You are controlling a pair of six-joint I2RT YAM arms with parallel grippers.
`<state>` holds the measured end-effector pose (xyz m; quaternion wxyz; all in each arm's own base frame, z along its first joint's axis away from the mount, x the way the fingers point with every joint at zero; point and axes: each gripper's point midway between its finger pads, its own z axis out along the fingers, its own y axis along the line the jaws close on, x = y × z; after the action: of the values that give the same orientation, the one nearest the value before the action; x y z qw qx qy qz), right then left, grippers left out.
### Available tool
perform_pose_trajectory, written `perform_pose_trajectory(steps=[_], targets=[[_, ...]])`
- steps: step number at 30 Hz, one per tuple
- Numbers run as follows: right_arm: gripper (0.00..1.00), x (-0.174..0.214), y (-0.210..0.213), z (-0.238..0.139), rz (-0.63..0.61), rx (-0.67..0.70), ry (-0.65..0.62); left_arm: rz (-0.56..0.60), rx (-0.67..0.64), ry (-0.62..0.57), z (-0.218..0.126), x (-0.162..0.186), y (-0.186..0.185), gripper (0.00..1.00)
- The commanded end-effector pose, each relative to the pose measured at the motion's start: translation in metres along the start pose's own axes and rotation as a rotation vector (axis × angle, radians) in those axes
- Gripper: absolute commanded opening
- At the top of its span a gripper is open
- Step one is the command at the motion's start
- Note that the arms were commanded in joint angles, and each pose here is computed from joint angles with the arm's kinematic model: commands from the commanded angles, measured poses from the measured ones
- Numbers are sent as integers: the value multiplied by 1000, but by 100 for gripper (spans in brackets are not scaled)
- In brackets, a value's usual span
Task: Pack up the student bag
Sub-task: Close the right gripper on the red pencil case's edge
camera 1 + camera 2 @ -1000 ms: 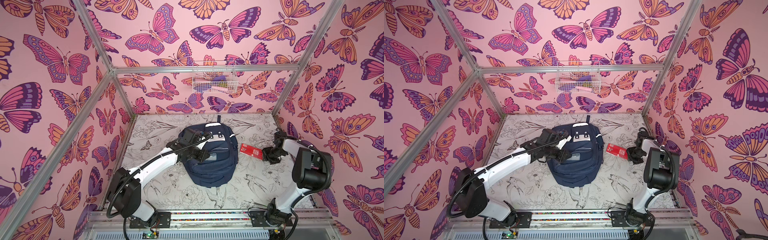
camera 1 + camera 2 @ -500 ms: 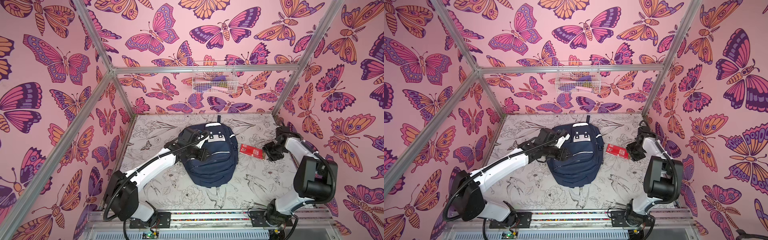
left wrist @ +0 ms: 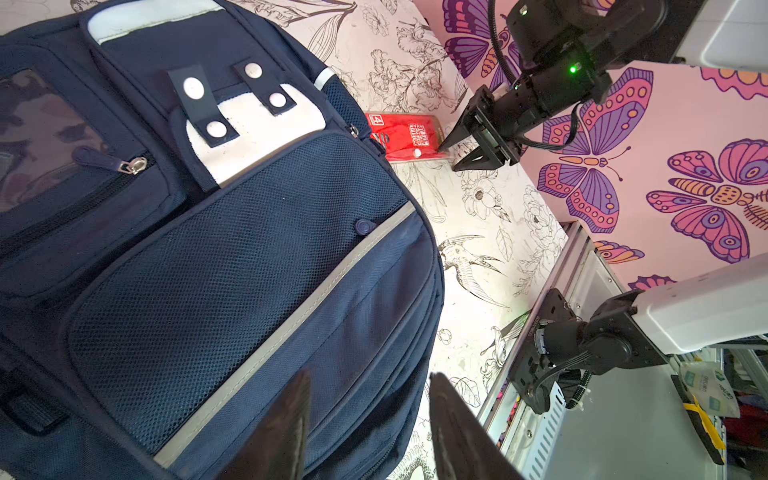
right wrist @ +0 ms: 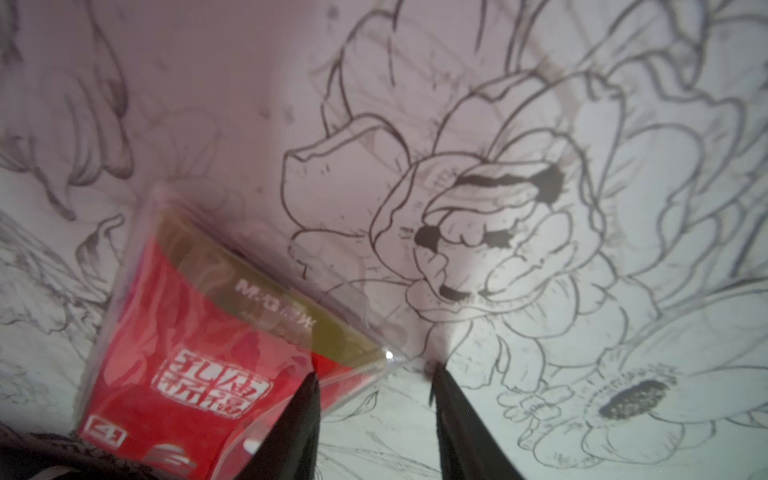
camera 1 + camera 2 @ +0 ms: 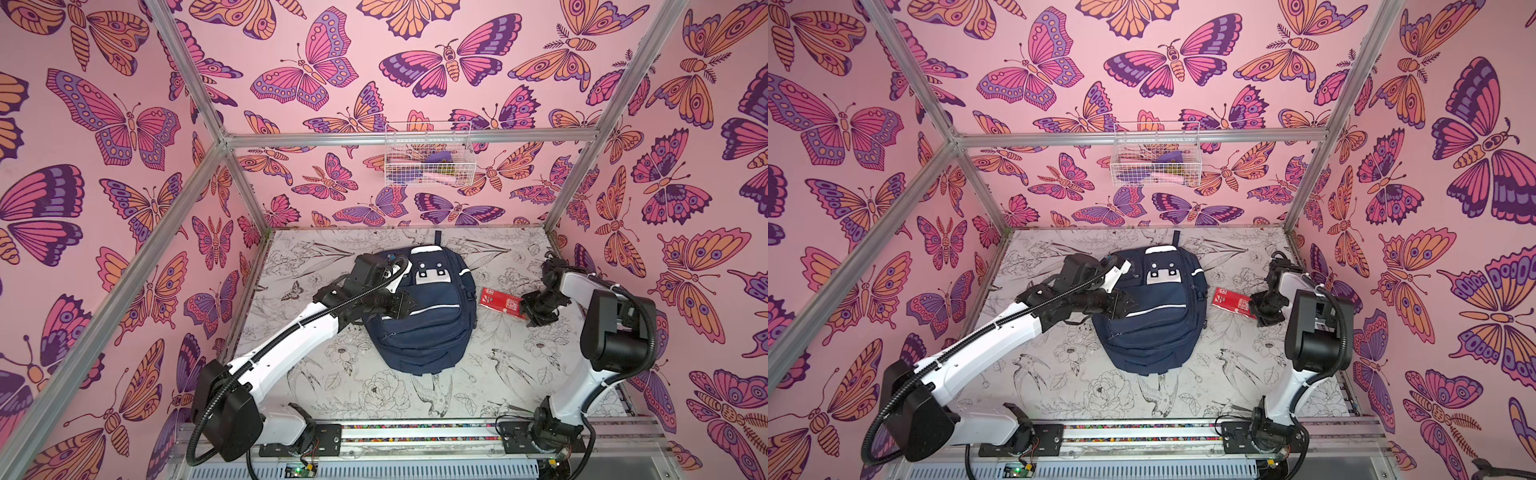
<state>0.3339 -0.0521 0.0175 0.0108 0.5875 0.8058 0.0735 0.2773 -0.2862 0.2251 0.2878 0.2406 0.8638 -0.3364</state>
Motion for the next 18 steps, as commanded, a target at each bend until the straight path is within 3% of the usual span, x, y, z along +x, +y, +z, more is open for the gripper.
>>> perform_pose_trajectory(steps=[1, 10, 18], targets=[[43, -6, 8, 7, 27, 16, -12, -8, 2, -11, -3, -3, 0, 47], [39, -17, 11, 19, 28, 55, -28, -39, 16, -11, -5, -2, -2, 45], [5, -23, 15, 16, 5, 60, -46, -49, -4, -36, -15, -1, -2, 40]])
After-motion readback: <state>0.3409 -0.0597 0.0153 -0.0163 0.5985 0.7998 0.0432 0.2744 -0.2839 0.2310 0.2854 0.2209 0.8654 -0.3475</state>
